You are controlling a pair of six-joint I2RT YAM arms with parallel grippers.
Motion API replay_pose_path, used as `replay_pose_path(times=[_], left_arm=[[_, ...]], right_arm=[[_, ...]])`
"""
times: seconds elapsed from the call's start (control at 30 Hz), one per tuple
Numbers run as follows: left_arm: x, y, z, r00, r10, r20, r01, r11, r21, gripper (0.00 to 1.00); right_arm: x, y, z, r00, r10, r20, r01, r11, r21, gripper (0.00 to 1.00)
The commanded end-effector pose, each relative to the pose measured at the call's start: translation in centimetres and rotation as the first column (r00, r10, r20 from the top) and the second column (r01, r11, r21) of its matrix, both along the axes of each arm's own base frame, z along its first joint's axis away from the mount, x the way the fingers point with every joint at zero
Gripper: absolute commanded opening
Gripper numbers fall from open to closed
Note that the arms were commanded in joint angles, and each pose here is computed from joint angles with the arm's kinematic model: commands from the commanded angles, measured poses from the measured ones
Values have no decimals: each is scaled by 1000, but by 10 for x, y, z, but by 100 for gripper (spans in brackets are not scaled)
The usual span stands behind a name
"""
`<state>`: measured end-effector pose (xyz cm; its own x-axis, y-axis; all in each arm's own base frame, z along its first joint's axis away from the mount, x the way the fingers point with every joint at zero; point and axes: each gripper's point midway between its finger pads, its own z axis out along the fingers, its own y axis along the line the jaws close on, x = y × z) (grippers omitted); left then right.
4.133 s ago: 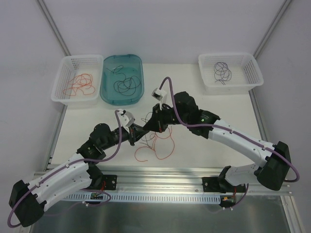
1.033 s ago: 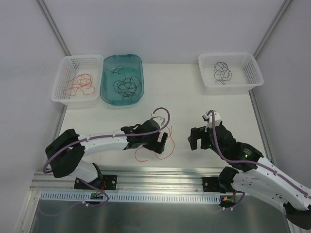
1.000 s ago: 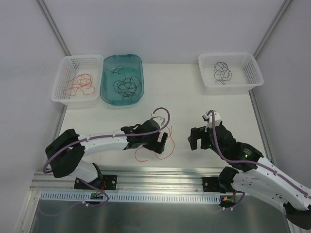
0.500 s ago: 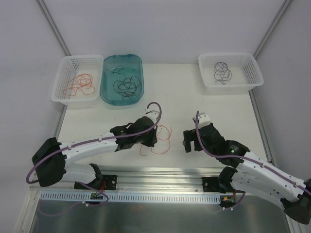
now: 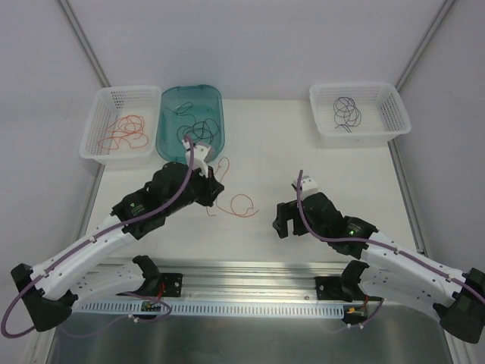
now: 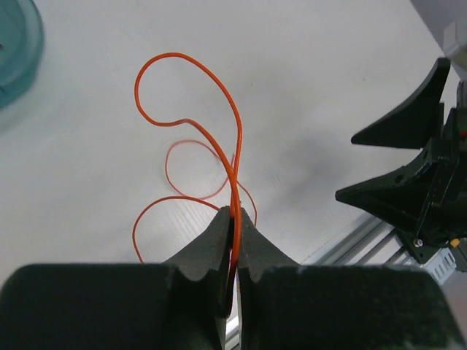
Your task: Untangle the cables
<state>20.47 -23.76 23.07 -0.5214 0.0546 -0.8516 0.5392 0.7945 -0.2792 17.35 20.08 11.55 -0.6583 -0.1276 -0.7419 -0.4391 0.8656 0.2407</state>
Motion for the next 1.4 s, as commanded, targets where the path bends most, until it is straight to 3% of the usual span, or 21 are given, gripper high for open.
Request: replay_pose_path(times=[0.0, 0.2, 0.43, 0.47, 0.5, 0.67, 0.87, 0.9, 1.0, 1.23, 1.37], left_arm=[[14, 27, 47, 995, 23, 101, -21, 1000, -17, 3], [32, 48, 118, 972, 59, 226, -56, 998, -20, 2], [74, 84, 184, 921, 246, 302, -230, 969, -89, 1], [94, 113, 218, 859, 368, 355, -348, 930, -120, 2], [94, 113, 218, 859, 369, 356, -350, 929, -121, 2], [118, 156, 274, 746, 494, 447, -473, 865, -166, 1], [128, 208, 359, 539, 605, 586, -604, 763, -232, 2], [133, 221, 362, 500, 626, 598, -648, 729, -220, 2], [160, 237, 362, 463, 647, 606, -698, 688, -200, 2], [227, 322, 333, 299, 790, 535, -845, 480, -237, 0], [272, 344, 301, 307, 807, 505, -866, 457, -204, 0]], right_arm=[[4, 5, 14, 999, -14, 31, 12, 998, 68, 97], [3, -6, 15, 998, -33, 53, 30, 998, 49, 97], [1, -11, 13, 998, -33, 52, 31, 999, 37, 97], [0, -13, 14, 998, -31, 58, 29, 999, 27, 97], [0, -13, 14, 998, -31, 58, 29, 999, 27, 97], [-1, -14, 16, 998, -14, 64, 13, 1000, 16, 97], [-3, -9, 25, 997, 32, 69, -32, 999, 10, 97], [-2, -8, 25, 997, 40, 68, -40, 999, 4, 97], [0, -5, 29, 994, 67, 82, -66, 998, -13, 97], [4, 9, 37, 985, 155, 80, -151, 987, -57, 97], [9, 15, 35, 982, 179, 67, -174, 982, -76, 97]])
